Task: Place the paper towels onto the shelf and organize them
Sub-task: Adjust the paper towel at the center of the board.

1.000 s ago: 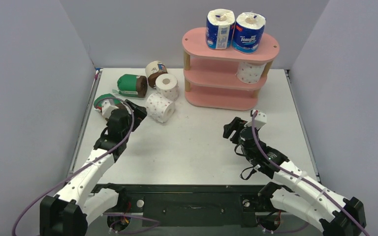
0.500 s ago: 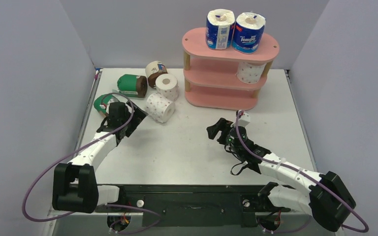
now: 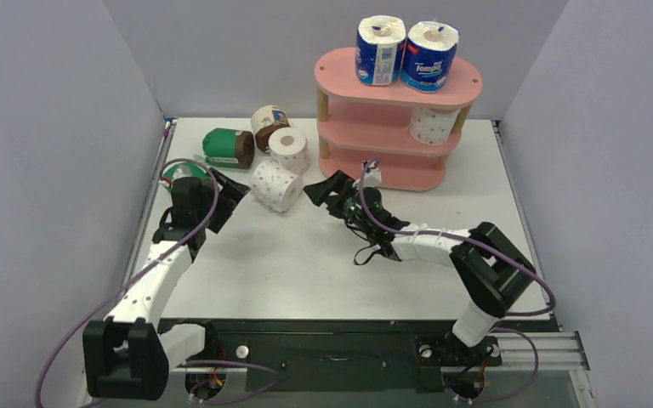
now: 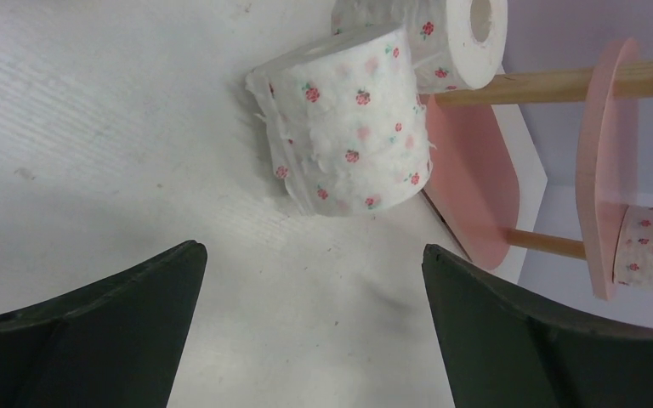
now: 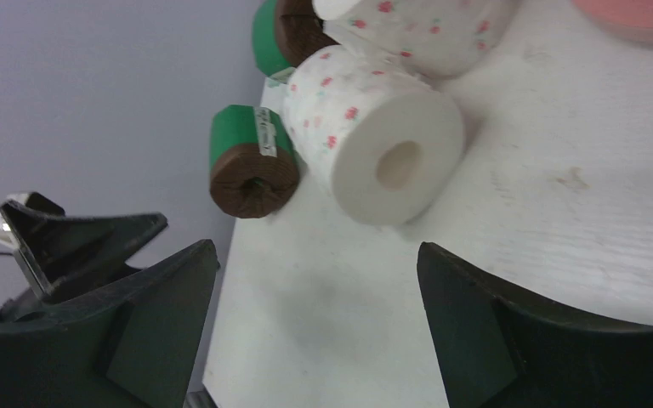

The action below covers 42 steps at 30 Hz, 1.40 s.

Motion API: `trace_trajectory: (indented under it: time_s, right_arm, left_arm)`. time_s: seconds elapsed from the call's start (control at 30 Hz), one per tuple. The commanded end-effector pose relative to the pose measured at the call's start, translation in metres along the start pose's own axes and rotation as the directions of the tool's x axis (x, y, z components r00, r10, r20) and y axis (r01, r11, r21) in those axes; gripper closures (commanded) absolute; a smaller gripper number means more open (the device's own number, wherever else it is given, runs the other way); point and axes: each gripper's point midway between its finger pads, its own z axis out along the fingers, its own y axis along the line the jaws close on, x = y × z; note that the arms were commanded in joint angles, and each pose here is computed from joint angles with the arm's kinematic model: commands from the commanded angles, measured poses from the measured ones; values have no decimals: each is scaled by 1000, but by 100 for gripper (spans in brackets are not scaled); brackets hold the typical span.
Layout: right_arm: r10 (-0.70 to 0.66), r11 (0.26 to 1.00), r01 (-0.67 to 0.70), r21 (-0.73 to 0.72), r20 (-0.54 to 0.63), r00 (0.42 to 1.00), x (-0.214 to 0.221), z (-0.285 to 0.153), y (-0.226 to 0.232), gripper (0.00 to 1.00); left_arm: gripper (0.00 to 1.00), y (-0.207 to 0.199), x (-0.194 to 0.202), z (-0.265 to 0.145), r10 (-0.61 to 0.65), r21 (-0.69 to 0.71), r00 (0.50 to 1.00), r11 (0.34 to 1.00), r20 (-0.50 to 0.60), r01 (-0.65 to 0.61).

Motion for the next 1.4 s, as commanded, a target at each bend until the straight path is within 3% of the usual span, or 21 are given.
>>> trace_trajectory:
  time_s: [0.0, 0.37, 0.87, 1.37]
  right_arm:
    - [89, 978, -85, -191, 11, 996, -8, 32, 66, 17]
    - [117, 982, -122, -142, -47, 992, 21, 95, 70, 20]
    - [121, 993, -121, -13, -35, 992, 36, 114, 34, 21]
    - [135, 991, -136, -13, -68, 988, 49, 133, 32, 22]
  left_arm:
    - [0, 26, 3, -32, -23, -95, 998, 995, 50, 27]
    - [1, 65, 13, -66, 28, -217, 998, 976, 60, -15]
    - [1, 82, 24, -61, 28, -249, 999, 968, 38, -18]
    - [0, 87, 28, -62, 26, -256, 999, 967, 31, -17]
